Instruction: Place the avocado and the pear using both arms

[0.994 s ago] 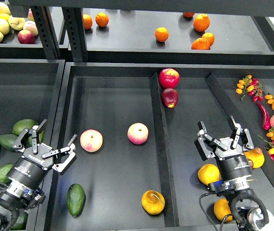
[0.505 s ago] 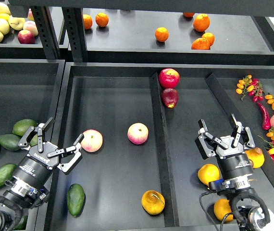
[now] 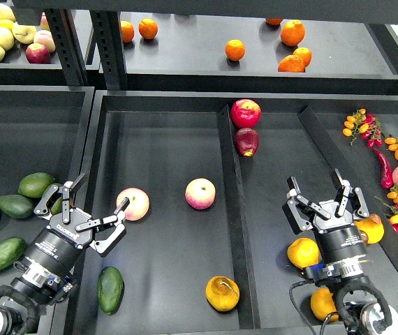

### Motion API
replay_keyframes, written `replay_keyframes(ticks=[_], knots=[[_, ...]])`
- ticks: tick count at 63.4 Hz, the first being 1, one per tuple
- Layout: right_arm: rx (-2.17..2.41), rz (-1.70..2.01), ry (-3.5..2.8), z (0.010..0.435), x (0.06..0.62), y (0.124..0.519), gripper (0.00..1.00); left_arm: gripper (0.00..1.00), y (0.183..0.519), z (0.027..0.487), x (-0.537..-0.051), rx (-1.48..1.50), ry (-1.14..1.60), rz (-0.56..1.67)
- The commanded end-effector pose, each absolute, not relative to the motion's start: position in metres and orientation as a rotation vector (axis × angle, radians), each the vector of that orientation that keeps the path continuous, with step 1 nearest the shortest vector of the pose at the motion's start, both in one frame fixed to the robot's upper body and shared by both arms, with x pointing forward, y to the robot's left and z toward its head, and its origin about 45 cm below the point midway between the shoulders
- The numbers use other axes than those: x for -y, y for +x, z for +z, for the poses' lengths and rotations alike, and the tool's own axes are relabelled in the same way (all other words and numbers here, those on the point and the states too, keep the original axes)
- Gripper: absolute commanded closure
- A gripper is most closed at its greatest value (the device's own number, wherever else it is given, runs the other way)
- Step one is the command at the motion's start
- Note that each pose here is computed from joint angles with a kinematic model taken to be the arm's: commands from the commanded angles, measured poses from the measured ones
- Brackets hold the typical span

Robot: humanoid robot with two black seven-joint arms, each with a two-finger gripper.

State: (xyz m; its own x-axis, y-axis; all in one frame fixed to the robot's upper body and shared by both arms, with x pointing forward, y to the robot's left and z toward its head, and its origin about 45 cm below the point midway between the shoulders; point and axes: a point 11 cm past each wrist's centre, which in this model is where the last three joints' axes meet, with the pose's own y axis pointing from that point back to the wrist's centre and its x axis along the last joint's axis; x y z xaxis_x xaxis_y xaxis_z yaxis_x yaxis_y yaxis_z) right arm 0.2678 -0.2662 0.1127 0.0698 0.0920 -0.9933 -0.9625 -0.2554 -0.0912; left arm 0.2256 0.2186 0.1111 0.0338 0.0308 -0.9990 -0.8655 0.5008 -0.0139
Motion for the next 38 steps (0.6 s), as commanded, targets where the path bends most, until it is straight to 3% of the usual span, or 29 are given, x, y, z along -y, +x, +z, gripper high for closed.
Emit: replay_keyframes(ticks=[1, 38], knots=[[-0.953, 1.374, -1.371, 0.112, 0.266, 0.267, 0.0, 0.0, 0.225, 0.111, -0.216, -1.371, -0.796, 0.812], [-0.947, 1.395, -1.381, 0.112, 0.26, 0.267, 0.0, 0.0, 0.219, 0.108, -0.195, -1.408, -0.745, 0.751]])
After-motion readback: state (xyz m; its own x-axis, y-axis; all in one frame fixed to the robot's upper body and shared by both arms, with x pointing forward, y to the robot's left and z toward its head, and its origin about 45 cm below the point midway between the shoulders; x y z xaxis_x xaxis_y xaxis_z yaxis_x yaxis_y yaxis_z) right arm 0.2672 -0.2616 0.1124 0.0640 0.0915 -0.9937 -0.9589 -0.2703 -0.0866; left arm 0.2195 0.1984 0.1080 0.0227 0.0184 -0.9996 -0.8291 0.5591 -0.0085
